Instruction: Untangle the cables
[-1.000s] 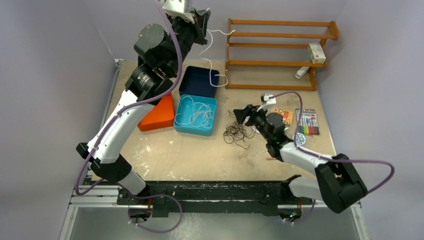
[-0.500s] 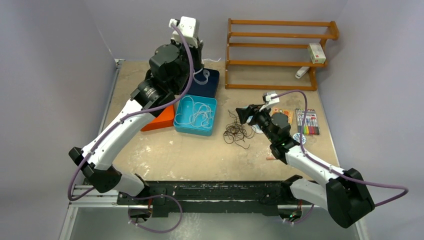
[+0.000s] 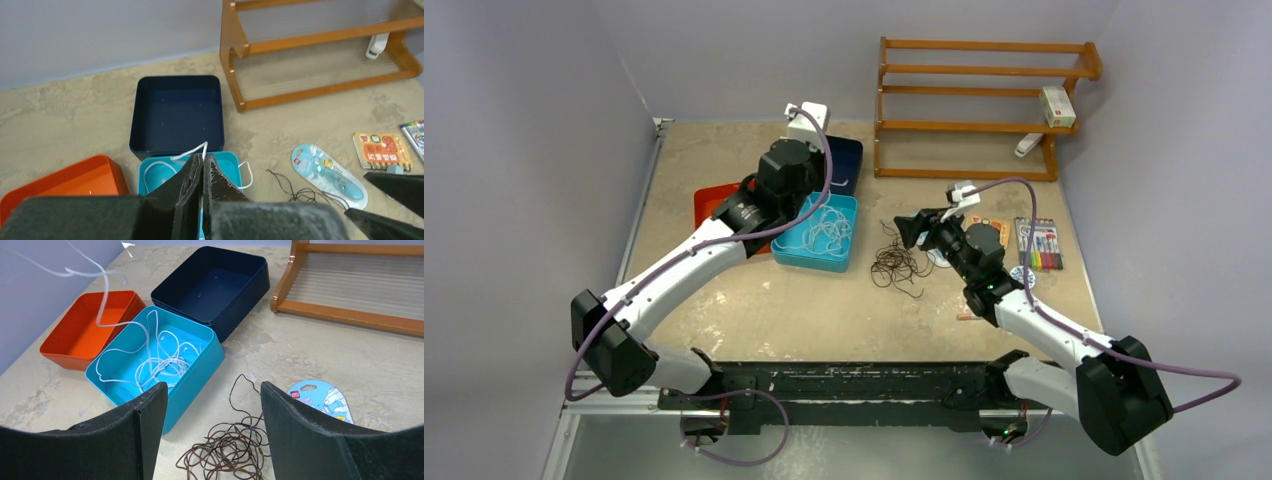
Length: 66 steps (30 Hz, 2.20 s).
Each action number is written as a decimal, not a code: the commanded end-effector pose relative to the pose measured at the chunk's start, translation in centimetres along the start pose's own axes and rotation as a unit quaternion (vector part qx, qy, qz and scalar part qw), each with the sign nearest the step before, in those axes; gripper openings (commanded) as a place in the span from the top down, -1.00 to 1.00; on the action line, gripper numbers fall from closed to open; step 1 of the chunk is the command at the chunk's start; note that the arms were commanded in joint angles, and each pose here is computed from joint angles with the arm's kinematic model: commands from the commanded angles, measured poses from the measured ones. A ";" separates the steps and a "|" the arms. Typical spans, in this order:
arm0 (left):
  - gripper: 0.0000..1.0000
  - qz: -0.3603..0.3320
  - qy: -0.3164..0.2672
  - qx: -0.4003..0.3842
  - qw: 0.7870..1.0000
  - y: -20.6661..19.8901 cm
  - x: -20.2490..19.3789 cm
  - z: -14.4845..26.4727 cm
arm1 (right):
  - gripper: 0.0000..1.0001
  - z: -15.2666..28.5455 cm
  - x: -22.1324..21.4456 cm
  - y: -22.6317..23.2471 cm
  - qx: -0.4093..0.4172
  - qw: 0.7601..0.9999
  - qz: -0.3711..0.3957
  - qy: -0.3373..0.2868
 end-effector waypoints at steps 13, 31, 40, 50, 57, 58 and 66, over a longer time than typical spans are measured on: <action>1.00 0.042 0.057 0.077 0.995 3.1 -7.5 -3.0 | -0.41 -1.1 2.8 0.7 0.017 0.999 0.012 -0.035; 1.00 0.033 0.189 0.127 0.973 4.4 -20.8 -8.1 | -0.41 -1.2 2.3 1.0 0.029 0.999 0.015 -0.020; 0.94 0.028 0.205 0.135 0.969 4.9 -22.6 -8.7 | -0.41 -1.3 2.4 1.0 0.031 0.999 0.016 -0.022; 0.26 0.051 0.148 0.121 0.980 4.4 -16.0 -6.8 | -0.41 -0.8 3.0 0.5 0.007 0.999 0.009 -0.033; 0.09 0.066 0.132 0.111 0.983 4.2 -13.6 -5.5 | -0.41 -0.7 3.2 0.4 -0.003 0.999 -0.003 -0.034; 0.07 0.068 0.132 0.111 0.983 4.2 -13.5 -5.3 | -0.41 -0.8 3.3 0.5 -0.003 0.999 -0.005 -0.032; 0.06 0.085 0.130 0.117 0.981 5.0 -12.8 -2.7 | -0.41 -0.9 3.0 0.7 0.007 1.000 -0.001 -0.012</action>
Point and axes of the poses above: each gripper's point midway between its finger pads, its own z axis back along the fingers, its own y axis along the line the jaws close on, x = y × z, the point moved 5 cm from there along z, back along the fingers, and after that the axes turned 6 degrees about z, right-handed, at the moved point
